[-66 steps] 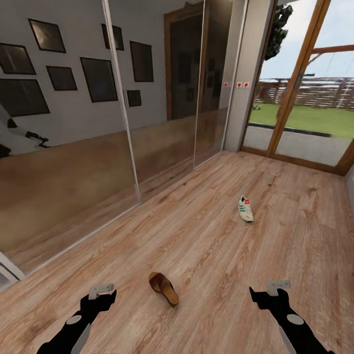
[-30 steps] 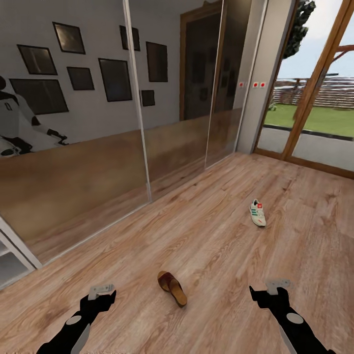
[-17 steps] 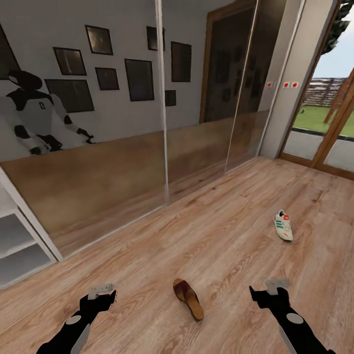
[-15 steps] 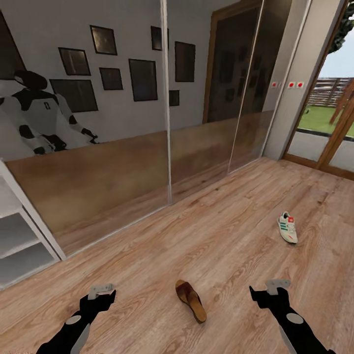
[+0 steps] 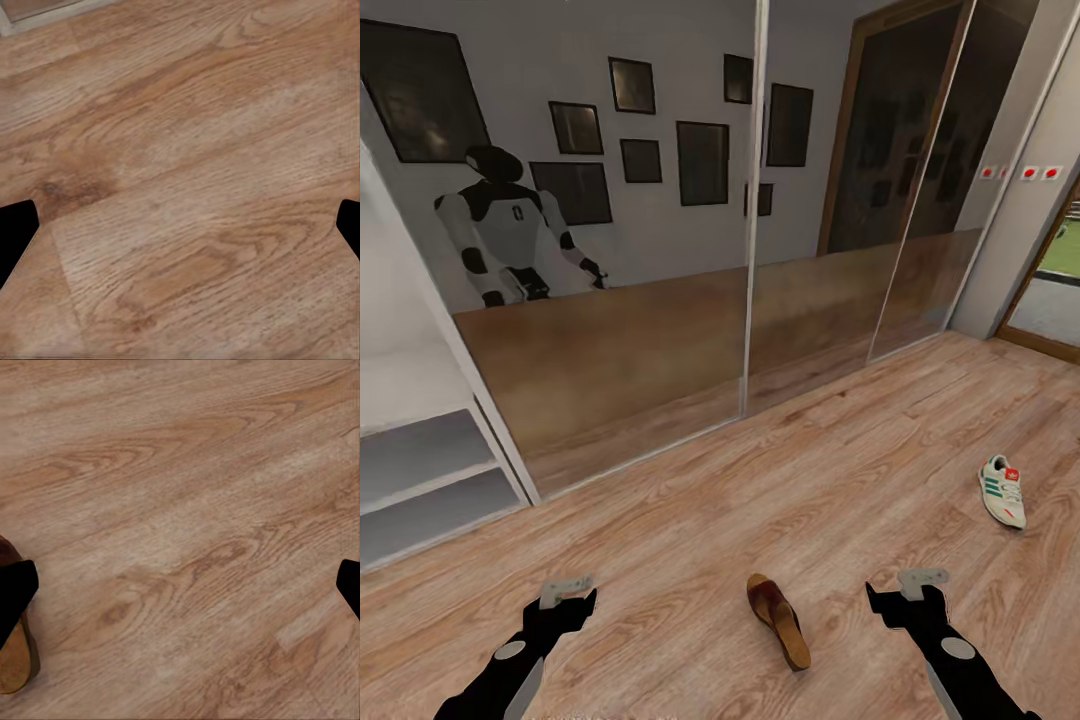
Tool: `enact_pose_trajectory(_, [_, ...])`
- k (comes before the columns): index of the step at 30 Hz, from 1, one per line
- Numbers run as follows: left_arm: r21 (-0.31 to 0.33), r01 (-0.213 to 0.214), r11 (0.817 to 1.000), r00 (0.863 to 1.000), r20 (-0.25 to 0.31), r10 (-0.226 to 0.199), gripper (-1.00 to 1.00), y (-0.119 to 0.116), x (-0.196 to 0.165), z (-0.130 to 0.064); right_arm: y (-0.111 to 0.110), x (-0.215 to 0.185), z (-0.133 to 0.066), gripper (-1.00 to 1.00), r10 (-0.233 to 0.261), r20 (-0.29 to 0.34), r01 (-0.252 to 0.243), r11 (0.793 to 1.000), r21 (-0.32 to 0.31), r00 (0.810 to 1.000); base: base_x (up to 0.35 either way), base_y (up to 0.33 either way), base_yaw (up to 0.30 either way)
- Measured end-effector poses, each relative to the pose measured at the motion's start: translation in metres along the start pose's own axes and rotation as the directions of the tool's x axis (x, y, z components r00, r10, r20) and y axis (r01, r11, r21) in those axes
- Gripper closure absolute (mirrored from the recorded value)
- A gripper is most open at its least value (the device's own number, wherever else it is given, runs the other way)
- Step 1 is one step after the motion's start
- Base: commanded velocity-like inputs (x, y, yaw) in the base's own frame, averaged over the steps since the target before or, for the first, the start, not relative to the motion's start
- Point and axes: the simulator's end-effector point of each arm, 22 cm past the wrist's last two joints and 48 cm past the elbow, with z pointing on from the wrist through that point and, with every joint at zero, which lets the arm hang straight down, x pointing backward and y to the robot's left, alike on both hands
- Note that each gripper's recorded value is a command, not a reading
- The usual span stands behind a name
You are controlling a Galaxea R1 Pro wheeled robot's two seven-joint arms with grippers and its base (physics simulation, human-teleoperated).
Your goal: Pick up the two gym shoes and the two sandals from the corridor floor and place them onto the hallstand (shoe rack) in the corridor, making sure they are on the rack and not on the floor. Arrange them so the two gym shoes are next to each other and the two sandals are next to each other.
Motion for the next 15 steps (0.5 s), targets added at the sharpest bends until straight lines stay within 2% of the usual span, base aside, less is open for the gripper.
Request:
enact_pose_trajectory(10, [0.026,-0.008,1.0,1.0,0.012,0.008,-1.0,-0.008,-0.01,0.002,0.004,0.003,0.0,-1.0,0.002,-0.006,-0.002,1.0,-0.006,1.0,0.0,0.0,0.278])
enact_pose_trajectory(15, [0.16,-0.015,0.987,0.997,0.084,0.001,-1.0,-0.042,-0.071,0.011,0.005,0.005,0.0,-1.0,0.001,-0.009,-0.001,1.0,-0.009,1.0,0.0,0.0,0.143])
